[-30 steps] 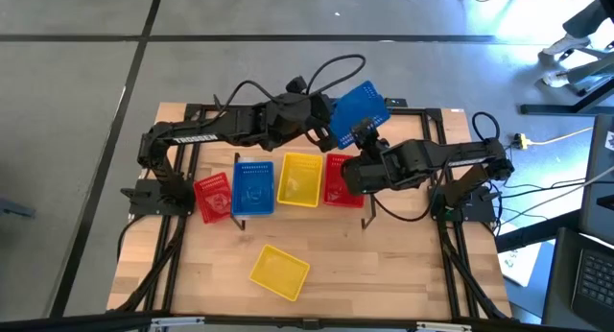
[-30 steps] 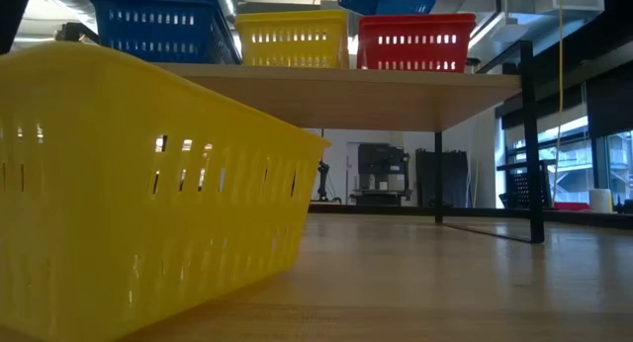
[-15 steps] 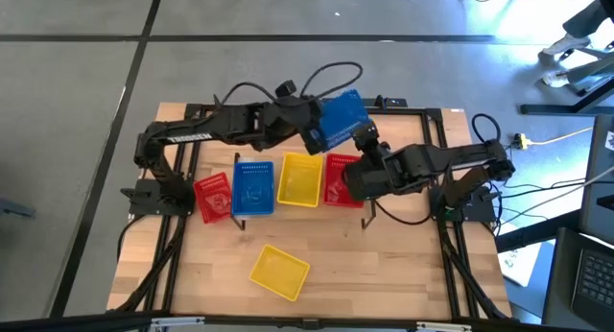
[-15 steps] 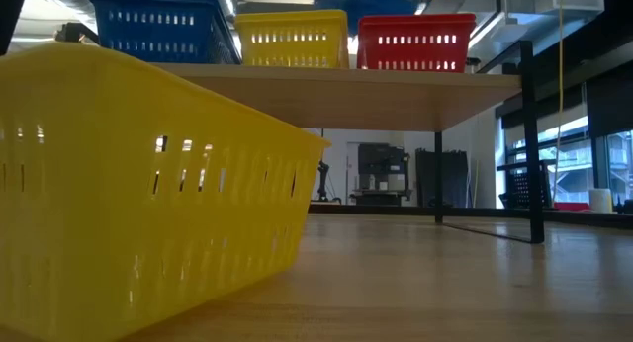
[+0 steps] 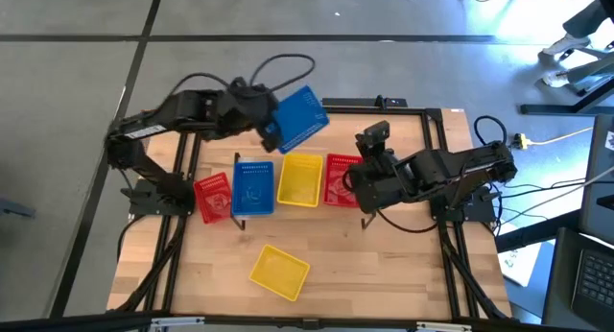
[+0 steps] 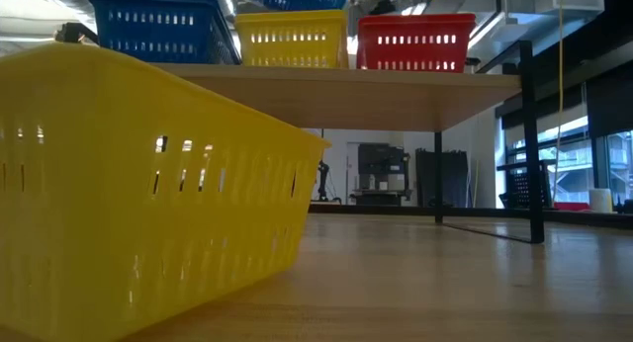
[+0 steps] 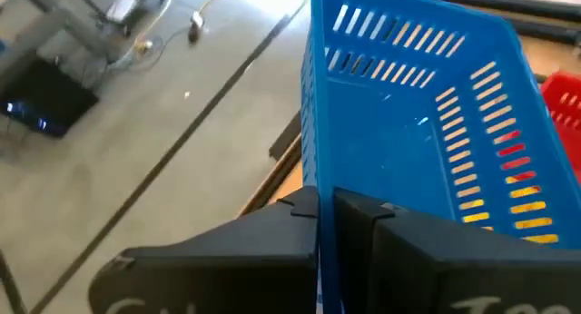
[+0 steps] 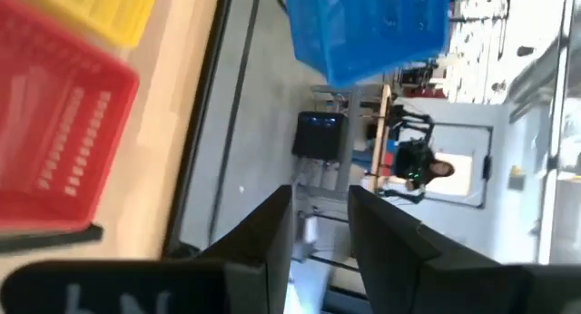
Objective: Stack baskets on shelf by color
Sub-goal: Stack the blue bin on top of the stacked blue bins on the shelf
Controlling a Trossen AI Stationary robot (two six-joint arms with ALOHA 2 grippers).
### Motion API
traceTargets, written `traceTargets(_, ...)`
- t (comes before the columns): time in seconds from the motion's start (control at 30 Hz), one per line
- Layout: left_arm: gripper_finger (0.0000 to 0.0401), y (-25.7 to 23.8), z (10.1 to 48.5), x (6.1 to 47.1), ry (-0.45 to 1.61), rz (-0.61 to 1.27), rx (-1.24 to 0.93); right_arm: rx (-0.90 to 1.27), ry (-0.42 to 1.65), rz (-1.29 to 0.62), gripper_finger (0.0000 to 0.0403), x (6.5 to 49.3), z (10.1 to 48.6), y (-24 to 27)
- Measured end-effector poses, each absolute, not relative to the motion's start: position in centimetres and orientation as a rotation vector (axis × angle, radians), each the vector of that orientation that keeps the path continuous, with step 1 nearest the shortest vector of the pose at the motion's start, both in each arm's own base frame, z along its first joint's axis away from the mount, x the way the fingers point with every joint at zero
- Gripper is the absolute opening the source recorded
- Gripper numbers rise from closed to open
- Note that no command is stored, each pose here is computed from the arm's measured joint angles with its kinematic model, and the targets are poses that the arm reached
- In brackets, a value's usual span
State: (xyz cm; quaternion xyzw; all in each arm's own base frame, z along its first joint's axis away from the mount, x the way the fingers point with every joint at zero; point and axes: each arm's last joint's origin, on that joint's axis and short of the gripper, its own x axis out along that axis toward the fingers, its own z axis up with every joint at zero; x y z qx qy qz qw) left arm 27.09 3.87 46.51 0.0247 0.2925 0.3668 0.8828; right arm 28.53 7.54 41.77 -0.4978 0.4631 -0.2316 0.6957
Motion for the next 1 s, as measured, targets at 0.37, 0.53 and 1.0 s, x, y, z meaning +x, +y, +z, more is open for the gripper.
traceTargets(0.37,0.0,1.9,47.9,19.7,0.756,0.502,-0.007,-0.905,0.92,-0.557,0.0111,28.0,44.0,7.4)
traceTargets(0.53,0.0,1.6,48.5,16.9,0.764,0.424,-0.002,-0.84,0.871,-0.565,0.0111,28.4,44.2,7.6)
traceTargets(1.0,0.0,-0.1,47.1,15.9,0.677,0.7,-0.747,-0.728,0.819,-0.624,0.0111,28.4,44.2,7.6)
